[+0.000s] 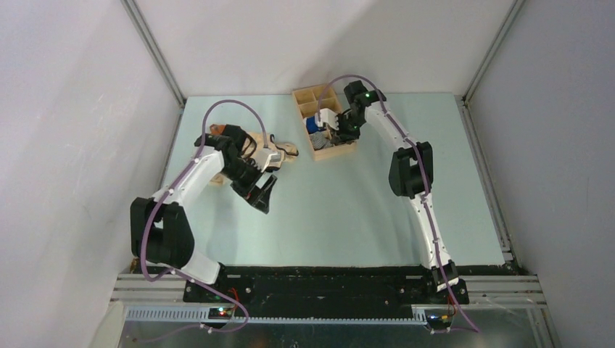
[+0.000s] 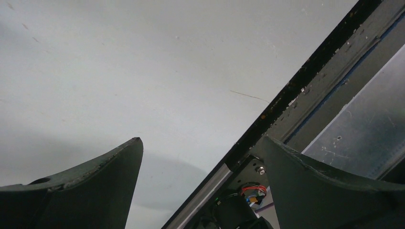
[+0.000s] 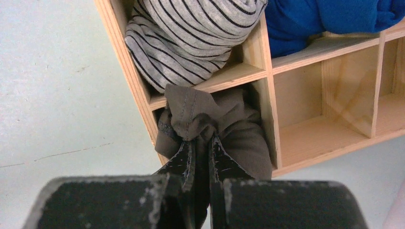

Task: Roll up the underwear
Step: Place the underwear in the storage box.

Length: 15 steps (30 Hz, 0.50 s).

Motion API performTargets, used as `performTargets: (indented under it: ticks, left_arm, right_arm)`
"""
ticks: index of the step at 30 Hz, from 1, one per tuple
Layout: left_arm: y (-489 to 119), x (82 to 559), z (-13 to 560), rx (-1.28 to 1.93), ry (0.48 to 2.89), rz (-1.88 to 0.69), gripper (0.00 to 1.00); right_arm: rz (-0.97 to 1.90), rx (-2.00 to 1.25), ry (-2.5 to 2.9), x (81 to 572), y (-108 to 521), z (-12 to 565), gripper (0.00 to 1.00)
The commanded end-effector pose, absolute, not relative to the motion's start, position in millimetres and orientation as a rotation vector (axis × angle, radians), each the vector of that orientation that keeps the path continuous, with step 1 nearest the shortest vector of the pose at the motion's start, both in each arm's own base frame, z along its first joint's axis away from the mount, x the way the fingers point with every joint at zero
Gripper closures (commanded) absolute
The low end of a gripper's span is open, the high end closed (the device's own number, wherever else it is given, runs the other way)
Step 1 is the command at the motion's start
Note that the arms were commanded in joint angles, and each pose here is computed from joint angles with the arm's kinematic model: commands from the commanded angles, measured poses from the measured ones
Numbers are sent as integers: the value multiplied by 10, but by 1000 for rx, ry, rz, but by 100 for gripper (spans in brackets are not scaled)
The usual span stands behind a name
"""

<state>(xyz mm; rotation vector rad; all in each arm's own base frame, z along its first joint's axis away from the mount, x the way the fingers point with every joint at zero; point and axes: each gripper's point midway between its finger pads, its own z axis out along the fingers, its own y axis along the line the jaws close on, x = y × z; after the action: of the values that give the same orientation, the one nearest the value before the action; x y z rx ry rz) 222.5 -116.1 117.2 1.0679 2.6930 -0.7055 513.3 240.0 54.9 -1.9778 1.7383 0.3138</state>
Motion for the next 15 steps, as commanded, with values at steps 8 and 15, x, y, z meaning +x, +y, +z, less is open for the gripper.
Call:
performTargets:
  ticks: [8,15]
  left_arm:
    - [-1288,2540,1507,1064,2546,-693,1]
    - [-1279,2502,1579,1006,2503,-680,1]
  right_arm:
    - [200,-2409,2272,3819,1762,-172,100]
    - [239,-2193,2411,3723,1889,-197,84]
